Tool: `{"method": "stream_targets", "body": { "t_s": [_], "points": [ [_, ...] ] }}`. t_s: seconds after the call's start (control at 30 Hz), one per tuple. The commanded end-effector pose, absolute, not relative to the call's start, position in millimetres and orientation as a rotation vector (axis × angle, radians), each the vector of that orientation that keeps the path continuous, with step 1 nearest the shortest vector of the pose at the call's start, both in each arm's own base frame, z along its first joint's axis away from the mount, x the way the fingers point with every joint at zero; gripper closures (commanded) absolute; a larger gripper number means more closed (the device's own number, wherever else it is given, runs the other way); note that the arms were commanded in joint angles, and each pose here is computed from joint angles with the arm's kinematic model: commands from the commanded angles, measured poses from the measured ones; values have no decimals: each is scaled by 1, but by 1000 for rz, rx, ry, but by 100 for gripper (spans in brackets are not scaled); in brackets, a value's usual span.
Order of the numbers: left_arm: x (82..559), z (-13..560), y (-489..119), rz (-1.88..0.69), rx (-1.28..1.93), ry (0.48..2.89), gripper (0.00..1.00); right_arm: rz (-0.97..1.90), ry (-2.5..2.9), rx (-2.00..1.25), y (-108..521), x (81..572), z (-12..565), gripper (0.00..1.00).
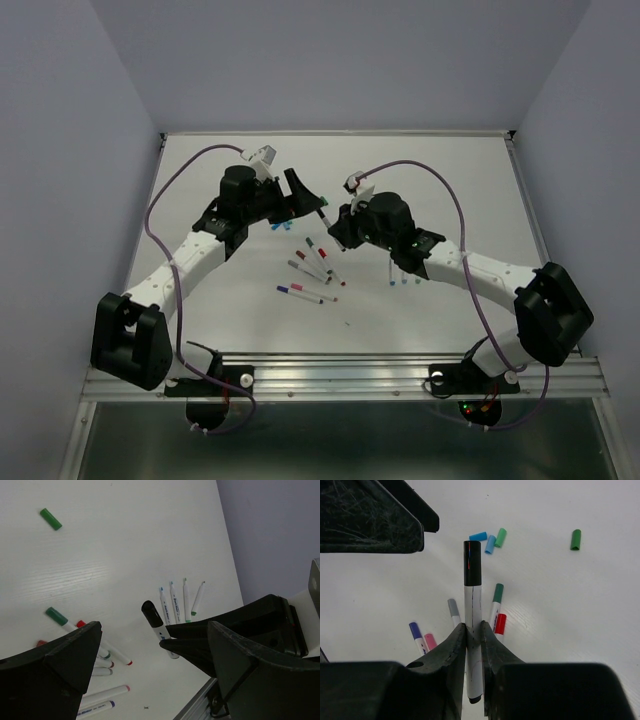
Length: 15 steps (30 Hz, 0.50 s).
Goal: Open the pen caps
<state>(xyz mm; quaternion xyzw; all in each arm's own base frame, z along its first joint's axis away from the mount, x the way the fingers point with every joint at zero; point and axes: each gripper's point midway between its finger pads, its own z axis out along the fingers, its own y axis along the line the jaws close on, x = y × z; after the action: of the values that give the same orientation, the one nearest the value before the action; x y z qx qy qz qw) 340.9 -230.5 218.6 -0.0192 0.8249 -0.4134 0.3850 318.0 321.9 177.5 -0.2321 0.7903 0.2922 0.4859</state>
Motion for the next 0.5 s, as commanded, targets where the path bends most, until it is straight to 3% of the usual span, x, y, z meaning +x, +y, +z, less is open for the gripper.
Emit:
{"method": "stream_targets", "body": {
  "t_s": [0.0,0.47],
  "points": [
    [345,243,-245,-1127,-6,2013,3,804,1813,-562,332,316,212,99],
    [341,244,-261,-1179,12,1996,24,933,1701,-564,347,310,245,99]
  ]
}}
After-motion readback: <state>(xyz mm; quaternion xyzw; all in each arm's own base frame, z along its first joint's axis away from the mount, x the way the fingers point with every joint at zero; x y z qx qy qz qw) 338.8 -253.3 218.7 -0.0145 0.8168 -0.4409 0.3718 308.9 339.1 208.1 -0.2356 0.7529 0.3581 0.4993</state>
